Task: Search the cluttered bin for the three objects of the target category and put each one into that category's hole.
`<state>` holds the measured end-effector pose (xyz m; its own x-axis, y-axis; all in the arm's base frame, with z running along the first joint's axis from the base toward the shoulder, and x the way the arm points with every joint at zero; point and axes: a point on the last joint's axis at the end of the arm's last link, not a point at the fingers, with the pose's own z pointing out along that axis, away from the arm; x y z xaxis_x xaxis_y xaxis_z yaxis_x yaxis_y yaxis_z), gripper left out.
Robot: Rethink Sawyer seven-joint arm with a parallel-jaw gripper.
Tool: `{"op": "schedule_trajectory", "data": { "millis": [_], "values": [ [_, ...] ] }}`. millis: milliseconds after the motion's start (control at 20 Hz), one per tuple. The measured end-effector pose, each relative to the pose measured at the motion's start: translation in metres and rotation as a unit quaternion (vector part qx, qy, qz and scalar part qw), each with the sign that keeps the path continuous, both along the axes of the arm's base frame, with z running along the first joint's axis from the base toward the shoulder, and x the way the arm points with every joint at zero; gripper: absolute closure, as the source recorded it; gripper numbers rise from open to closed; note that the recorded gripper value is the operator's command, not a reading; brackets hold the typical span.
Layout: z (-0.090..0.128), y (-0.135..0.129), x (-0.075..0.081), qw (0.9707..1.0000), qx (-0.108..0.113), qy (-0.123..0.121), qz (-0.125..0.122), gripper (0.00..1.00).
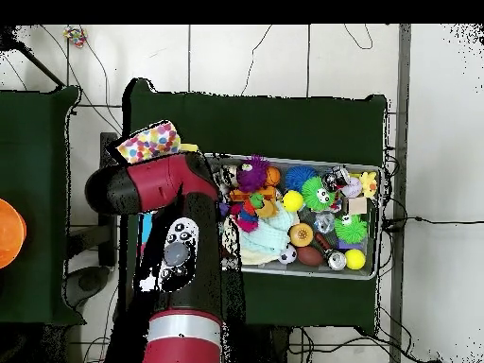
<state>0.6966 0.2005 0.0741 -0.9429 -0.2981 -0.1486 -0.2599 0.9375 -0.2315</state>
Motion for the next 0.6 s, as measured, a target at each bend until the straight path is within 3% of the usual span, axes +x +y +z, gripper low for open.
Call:
{"op": "schedule_trajectory", "data": {
  "millis": [250, 600],
  "values": [
    [0.000, 0.006, 0.007, 0.9998, -0.010, 0.018, -0.001, 1.00],
    [-0.006, 0.023, 0.010, 0.9975, -0.062, 0.006, 0.034, 1.00]
  ]
}}
